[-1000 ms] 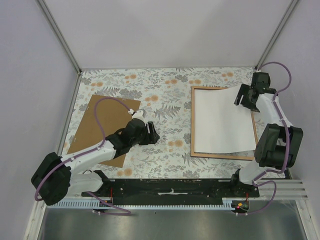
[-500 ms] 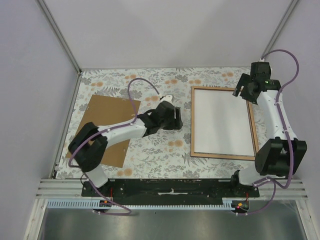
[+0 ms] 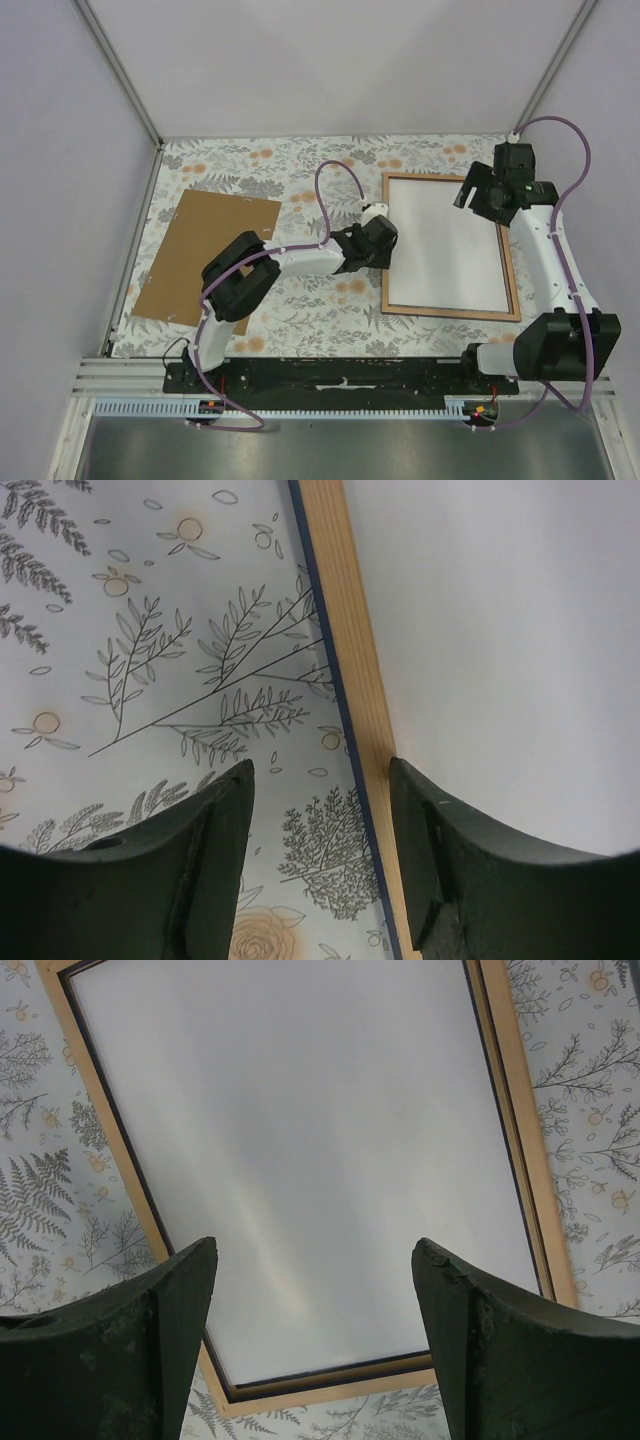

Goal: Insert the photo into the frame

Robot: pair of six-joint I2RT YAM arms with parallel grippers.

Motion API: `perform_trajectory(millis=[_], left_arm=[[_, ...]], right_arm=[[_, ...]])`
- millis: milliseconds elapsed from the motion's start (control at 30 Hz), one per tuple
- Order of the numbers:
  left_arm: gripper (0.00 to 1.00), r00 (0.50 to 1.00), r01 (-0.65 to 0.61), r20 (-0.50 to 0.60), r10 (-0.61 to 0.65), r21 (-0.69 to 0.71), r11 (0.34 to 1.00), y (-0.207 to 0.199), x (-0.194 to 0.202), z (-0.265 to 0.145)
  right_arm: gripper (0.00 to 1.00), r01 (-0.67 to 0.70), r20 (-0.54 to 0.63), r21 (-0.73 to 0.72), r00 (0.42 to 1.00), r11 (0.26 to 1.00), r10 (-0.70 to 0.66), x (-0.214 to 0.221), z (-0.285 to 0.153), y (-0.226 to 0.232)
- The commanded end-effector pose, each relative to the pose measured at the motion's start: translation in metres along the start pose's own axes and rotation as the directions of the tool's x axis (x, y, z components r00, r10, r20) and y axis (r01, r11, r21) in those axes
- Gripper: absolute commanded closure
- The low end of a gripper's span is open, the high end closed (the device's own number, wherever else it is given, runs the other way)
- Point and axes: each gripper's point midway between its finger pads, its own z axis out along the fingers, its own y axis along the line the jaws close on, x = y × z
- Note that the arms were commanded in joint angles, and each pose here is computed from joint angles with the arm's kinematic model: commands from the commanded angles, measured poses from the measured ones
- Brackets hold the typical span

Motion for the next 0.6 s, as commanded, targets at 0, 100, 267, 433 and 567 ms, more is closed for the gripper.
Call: perform_trajectory(millis=[0,100,267,433,567], left_arm=[[0.39,0.998,-0.041,0.047,0.043,-0.032,0.999,-0.003,-0.015,0.010],[0.41,0.998,-0.049,0.046,0.051,-0.036,0.998,-0.005,-0.013,0.013],[0.44,0.997,-0.060,0.034,0.062,-0.049,0.997,-0.004,-0.008,0.021],[0.49,0.998,-0.055,0.033,0.057,-0.045,0.997,-0.006,-0.007,0.024],[0.54,0.998,-0.047,0.039,0.049,-0.050,0.998,-0.006,-0.008,0.025]], right_arm=[[0.14,-0.016,0.053,-0.050,0.998,0.999,0.019,-0.008,-0.009,0.008],[0.14,-0.016,0.046,-0.051,0.999,0.999,0.018,-0.006,-0.008,0.008],[0.14,-0.015,0.041,-0.052,0.999,0.999,0.018,-0.002,-0.005,0.007],[0.14,-0.010,0.036,-0.048,0.999,0.999,0.012,0.001,-0.002,0.006],[0.14,-0.007,0.032,-0.045,0.999,0.999,0.009,0.002,0.000,0.005]])
